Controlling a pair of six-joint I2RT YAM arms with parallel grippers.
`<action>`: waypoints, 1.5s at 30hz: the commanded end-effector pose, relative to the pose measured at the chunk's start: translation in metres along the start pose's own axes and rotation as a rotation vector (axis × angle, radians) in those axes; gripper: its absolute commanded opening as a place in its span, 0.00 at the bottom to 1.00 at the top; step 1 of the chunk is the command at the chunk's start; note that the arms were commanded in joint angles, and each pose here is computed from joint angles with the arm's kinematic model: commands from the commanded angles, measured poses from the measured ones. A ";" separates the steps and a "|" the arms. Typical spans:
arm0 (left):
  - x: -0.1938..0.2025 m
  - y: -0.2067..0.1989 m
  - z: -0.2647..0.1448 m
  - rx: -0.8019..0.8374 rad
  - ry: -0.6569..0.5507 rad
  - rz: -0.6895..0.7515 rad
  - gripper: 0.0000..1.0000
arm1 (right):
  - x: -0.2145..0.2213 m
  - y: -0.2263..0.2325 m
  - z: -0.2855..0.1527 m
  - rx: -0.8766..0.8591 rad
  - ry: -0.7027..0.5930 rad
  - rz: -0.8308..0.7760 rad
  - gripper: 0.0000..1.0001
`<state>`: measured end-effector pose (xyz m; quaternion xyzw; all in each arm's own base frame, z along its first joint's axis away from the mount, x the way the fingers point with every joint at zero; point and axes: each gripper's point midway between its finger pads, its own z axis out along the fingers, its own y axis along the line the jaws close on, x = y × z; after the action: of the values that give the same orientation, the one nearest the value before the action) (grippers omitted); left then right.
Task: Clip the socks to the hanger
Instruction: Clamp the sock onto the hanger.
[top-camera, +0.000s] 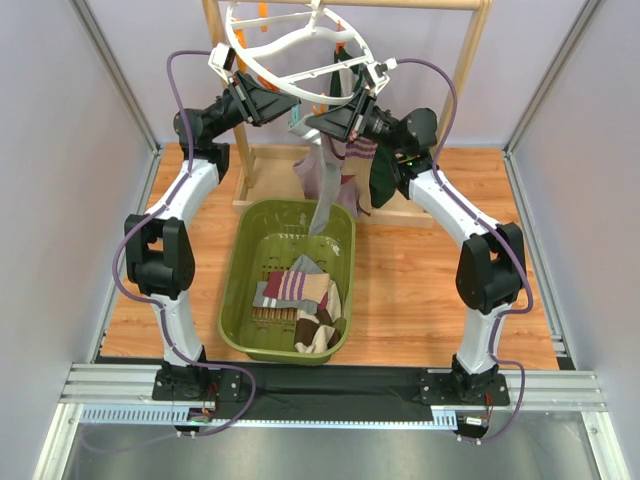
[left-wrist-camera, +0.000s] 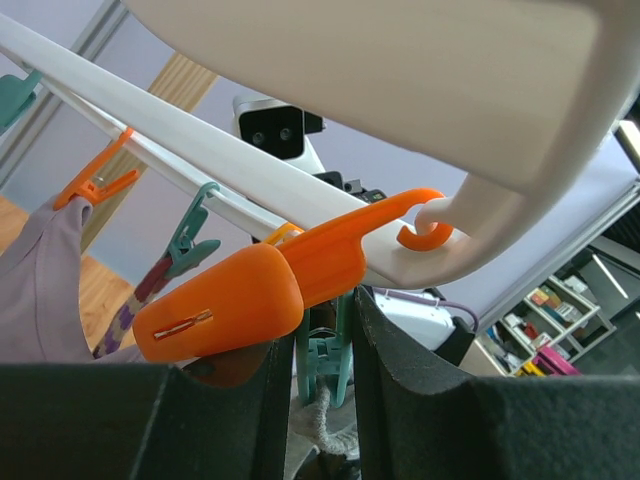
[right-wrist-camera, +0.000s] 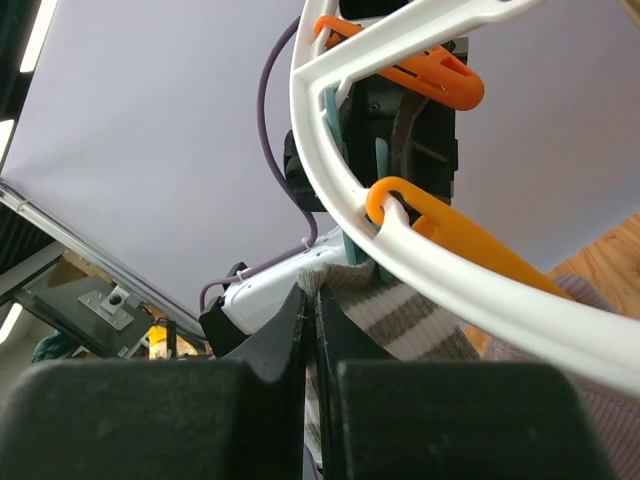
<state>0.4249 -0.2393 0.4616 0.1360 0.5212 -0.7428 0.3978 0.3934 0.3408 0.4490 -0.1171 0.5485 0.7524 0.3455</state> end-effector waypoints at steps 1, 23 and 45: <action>0.013 -0.039 0.007 0.076 0.073 0.092 0.00 | -0.010 0.023 0.004 -0.066 -0.038 -0.045 0.00; 0.013 -0.038 0.007 0.062 0.059 0.081 0.75 | -0.016 0.004 0.011 -0.040 -0.054 -0.056 0.00; 0.043 -0.004 -0.030 -0.239 0.090 0.174 1.00 | 0.008 -0.018 -0.027 0.344 0.069 -0.259 0.71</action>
<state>0.3993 -0.2382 0.4174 0.1263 0.6057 -0.6782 0.3966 0.4098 0.3376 0.4166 -0.1285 0.6330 0.6477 0.4041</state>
